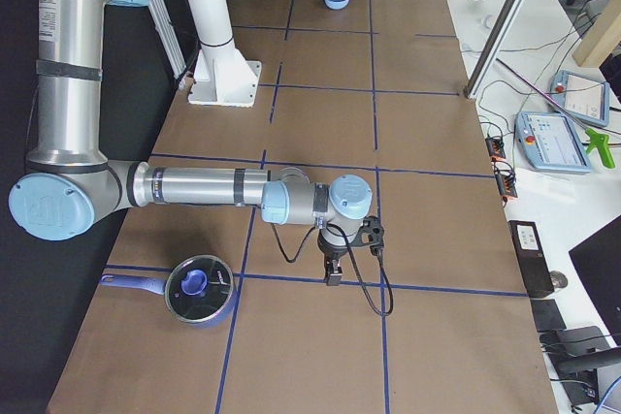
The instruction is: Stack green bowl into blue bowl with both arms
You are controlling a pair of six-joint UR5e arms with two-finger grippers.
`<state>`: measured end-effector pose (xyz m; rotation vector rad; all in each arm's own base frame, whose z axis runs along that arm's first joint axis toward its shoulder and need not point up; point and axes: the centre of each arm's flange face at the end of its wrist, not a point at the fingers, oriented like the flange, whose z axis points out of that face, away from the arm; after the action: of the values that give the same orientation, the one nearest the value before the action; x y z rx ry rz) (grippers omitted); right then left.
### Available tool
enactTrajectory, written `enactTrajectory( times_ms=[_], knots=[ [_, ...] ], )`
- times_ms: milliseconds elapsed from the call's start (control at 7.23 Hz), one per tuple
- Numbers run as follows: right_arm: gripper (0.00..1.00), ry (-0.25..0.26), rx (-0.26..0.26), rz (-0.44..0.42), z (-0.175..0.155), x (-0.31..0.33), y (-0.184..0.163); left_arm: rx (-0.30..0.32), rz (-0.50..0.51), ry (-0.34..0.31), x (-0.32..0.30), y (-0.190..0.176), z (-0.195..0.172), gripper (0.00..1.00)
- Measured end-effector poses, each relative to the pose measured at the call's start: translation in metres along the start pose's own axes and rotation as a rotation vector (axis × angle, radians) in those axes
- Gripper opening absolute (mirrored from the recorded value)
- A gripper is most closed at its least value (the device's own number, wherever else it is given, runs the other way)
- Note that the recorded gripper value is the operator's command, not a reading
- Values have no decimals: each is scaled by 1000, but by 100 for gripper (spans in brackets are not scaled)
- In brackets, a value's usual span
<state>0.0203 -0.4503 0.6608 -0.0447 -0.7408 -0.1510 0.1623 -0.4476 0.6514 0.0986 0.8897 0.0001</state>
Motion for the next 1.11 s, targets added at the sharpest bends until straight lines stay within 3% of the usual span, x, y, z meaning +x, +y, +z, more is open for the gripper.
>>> enactTrajectory(
  times_ms=[277, 553, 830, 1107],
  knots=[
    [100, -1, 0, 0, 0, 0, 0, 6, -3, 45, 27, -7, -15, 1],
    [100, -1, 1, 0, 0, 0, 0, 29, -77, 133, 96, -38, -45, 1],
    [100, -1, 1, -1, 0, -1, 0, 42, -119, 202, 186, -73, -55, 1],
    [100, -1, 1, 0, 0, -1, 0, 68, -167, 211, 327, -85, -34, 1]
  ],
)
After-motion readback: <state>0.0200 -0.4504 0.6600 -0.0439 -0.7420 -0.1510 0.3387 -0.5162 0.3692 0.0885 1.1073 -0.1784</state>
